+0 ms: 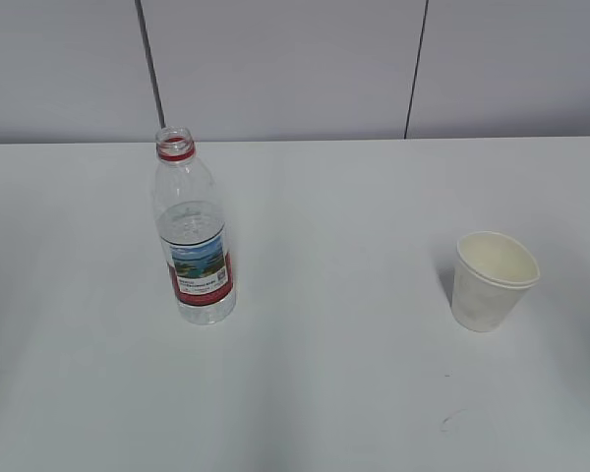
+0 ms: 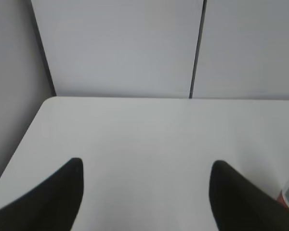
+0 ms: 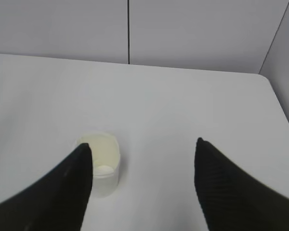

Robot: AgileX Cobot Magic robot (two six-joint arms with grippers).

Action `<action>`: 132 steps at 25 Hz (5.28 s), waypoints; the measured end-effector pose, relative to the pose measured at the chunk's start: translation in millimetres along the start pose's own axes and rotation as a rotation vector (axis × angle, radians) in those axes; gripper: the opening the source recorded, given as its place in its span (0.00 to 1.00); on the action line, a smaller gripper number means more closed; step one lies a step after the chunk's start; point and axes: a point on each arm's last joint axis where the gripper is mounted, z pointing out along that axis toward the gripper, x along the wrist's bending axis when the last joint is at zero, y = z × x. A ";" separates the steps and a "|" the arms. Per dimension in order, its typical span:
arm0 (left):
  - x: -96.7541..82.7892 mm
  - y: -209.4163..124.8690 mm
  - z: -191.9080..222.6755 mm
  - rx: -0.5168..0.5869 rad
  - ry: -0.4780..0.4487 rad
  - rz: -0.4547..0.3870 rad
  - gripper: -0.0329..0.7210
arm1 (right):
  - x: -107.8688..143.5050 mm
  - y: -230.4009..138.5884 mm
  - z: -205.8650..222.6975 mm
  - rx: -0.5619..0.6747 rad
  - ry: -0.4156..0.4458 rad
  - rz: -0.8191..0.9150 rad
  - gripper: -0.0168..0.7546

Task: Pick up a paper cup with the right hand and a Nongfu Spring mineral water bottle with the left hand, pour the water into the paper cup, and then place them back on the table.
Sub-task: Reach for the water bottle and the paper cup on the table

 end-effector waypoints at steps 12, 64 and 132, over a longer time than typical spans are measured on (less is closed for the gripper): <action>-15.2 2.7 100.9 -0.167 -0.094 0.009 0.71 | -2.1 13.0 76.0 -0.061 -0.009 0.042 0.67; -30.9 -68.3 140.1 -0.186 -0.223 0.058 0.71 | 29.3 -174.3 138.5 0.148 0.191 0.065 0.67; -54.2 -95.6 156.5 -0.140 -0.468 0.217 0.71 | 38.7 -156.3 264.1 -0.018 0.318 -0.023 0.62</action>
